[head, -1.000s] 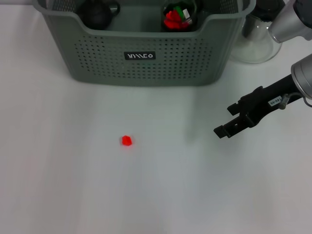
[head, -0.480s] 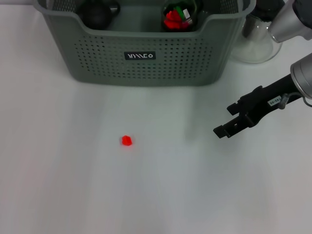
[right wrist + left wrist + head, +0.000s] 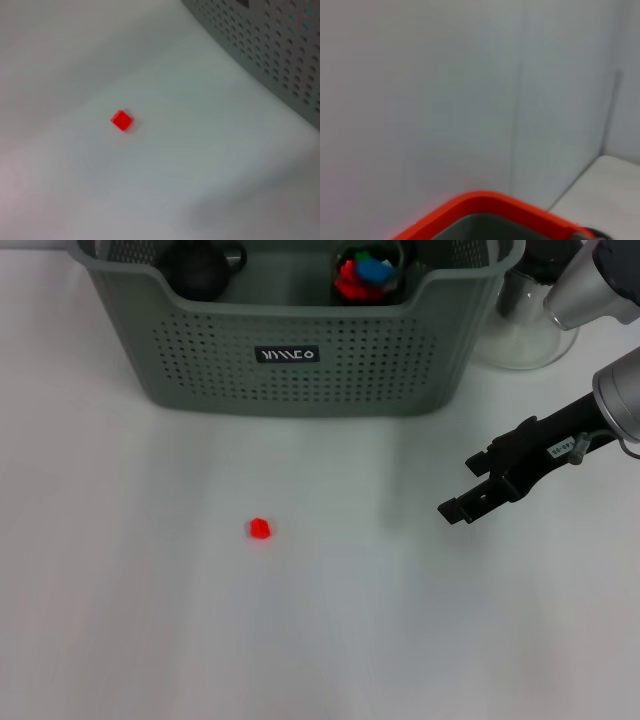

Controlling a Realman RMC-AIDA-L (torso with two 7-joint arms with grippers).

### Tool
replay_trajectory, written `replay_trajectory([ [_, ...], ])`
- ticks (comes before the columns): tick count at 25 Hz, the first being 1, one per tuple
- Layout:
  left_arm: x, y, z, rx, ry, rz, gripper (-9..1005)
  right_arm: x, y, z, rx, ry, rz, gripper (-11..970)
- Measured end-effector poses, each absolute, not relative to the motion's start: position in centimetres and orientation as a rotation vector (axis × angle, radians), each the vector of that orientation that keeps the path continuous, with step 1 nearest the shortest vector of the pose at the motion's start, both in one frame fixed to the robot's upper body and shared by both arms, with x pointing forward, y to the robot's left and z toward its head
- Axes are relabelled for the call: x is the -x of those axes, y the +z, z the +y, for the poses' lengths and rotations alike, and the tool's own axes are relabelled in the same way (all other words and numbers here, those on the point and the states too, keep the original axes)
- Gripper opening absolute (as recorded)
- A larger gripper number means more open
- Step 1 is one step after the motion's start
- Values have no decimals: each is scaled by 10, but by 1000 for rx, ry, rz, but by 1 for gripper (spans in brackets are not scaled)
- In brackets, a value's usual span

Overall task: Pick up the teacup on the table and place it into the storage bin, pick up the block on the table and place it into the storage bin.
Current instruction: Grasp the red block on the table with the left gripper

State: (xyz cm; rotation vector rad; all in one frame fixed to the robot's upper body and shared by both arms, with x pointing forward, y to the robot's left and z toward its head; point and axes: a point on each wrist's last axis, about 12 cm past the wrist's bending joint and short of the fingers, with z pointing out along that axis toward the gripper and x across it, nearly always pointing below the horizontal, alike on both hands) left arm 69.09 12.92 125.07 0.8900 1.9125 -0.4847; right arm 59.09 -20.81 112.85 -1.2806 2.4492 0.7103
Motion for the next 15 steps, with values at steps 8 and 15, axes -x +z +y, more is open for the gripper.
replay_trajectory([
  [8,-605,1284,164,-1334,-681,1764,835,-591,1129,-210,1269,711,2452,942],
  [15,-550,1258,190,-1572,-673,1958,827,-591,1129,-211,1261,712,2459,944],
])
